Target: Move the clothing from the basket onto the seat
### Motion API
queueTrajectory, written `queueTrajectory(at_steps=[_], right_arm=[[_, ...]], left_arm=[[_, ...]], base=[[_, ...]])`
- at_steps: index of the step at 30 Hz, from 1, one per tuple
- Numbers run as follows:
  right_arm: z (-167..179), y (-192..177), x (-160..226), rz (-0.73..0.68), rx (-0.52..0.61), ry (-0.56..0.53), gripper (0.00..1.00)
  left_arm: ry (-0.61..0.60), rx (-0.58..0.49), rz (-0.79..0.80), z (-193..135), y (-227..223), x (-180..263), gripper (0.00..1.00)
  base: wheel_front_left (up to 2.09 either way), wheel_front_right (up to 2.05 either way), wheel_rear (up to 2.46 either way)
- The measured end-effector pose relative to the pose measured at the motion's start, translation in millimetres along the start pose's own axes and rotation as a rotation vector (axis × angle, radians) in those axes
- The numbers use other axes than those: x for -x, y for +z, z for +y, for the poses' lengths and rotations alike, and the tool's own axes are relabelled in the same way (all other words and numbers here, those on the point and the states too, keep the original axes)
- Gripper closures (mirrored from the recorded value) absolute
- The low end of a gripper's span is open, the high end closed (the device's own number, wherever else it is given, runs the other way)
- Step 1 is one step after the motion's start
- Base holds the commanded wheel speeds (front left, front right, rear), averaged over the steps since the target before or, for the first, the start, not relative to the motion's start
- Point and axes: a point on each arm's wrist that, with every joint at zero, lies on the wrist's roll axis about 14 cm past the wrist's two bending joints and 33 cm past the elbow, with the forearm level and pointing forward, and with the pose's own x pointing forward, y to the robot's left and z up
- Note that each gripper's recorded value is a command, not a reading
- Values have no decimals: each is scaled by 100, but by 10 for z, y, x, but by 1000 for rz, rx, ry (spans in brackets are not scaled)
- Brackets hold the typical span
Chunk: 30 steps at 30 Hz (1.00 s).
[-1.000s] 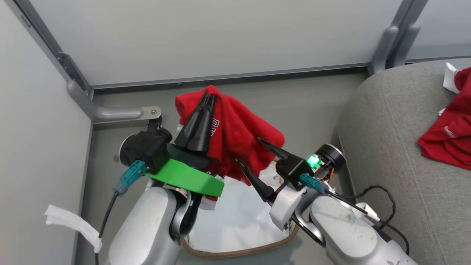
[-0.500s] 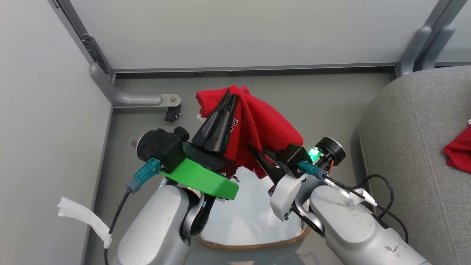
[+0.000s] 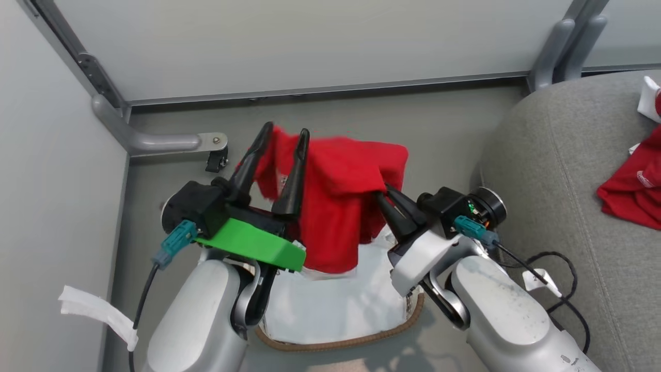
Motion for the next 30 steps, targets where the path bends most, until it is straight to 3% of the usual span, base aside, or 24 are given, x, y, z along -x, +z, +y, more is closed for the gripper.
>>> queueTrajectory(at_steps=[12, 30], right_arm=[[-595, 361, 591, -127, -20, -246, 100], [-1480, 689, 2060, -198, 53, -731, 100]], left_arm=[[-47, -21, 123, -111, -528, -110, 0], [-397, 98, 309, -1248, -1419, -307, 0]], base=[[0, 0, 0], [0, 0, 0]])
